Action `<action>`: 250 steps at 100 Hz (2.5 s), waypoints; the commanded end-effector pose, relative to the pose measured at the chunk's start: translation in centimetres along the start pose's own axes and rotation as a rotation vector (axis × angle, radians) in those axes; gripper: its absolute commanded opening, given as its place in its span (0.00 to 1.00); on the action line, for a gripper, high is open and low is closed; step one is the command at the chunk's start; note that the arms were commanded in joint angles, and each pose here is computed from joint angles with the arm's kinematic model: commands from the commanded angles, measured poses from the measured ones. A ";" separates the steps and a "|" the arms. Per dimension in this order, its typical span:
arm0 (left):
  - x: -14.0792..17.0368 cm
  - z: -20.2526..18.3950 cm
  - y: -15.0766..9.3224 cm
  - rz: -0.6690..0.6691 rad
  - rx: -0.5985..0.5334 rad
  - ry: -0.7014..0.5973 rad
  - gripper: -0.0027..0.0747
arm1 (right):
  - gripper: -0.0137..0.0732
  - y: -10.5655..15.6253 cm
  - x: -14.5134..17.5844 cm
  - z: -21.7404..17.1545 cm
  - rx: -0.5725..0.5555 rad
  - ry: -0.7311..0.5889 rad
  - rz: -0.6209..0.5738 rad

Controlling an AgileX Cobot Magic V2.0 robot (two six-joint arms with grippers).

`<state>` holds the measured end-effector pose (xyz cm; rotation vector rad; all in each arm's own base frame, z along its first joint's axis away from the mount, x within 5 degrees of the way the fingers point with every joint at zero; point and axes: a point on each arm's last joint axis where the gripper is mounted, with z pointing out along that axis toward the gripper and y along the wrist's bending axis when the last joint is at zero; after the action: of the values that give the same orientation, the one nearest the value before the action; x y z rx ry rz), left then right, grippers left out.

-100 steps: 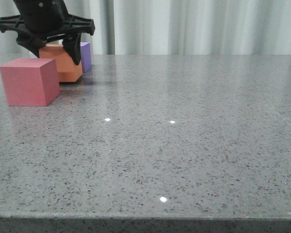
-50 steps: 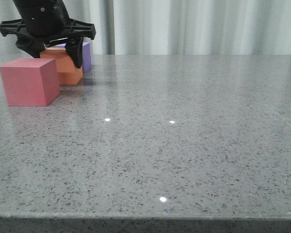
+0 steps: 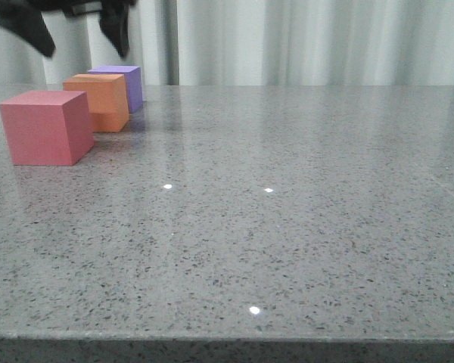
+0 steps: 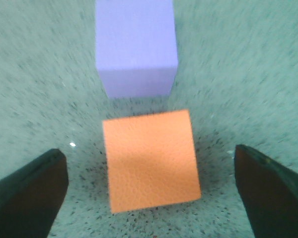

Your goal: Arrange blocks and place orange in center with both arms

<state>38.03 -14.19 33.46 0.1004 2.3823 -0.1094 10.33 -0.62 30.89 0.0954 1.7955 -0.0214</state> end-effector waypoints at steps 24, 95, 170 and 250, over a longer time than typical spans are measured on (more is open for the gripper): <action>-0.5 -11.4 2.4 0.019 0.005 -0.267 0.86 | 0.08 0.1 -1.6 -0.3 -0.011 -0.103 -0.020; 18.2 -20.8 9.1 -0.087 0.046 -0.492 0.86 | 0.08 0.1 -1.6 -0.3 -0.011 -0.103 -0.020; 23.8 -23.5 10.5 -0.083 0.052 -0.657 0.01 | 0.08 0.1 -1.6 -0.3 -0.011 -0.103 -0.020; 26.2 -20.4 10.3 -0.029 0.036 -0.890 0.01 | 0.08 0.1 -1.6 -0.3 -0.011 -0.103 -0.020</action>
<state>6.28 -0.75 29.43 0.0473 1.5912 -0.1665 10.33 -0.62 30.89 0.0954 1.7955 -0.0214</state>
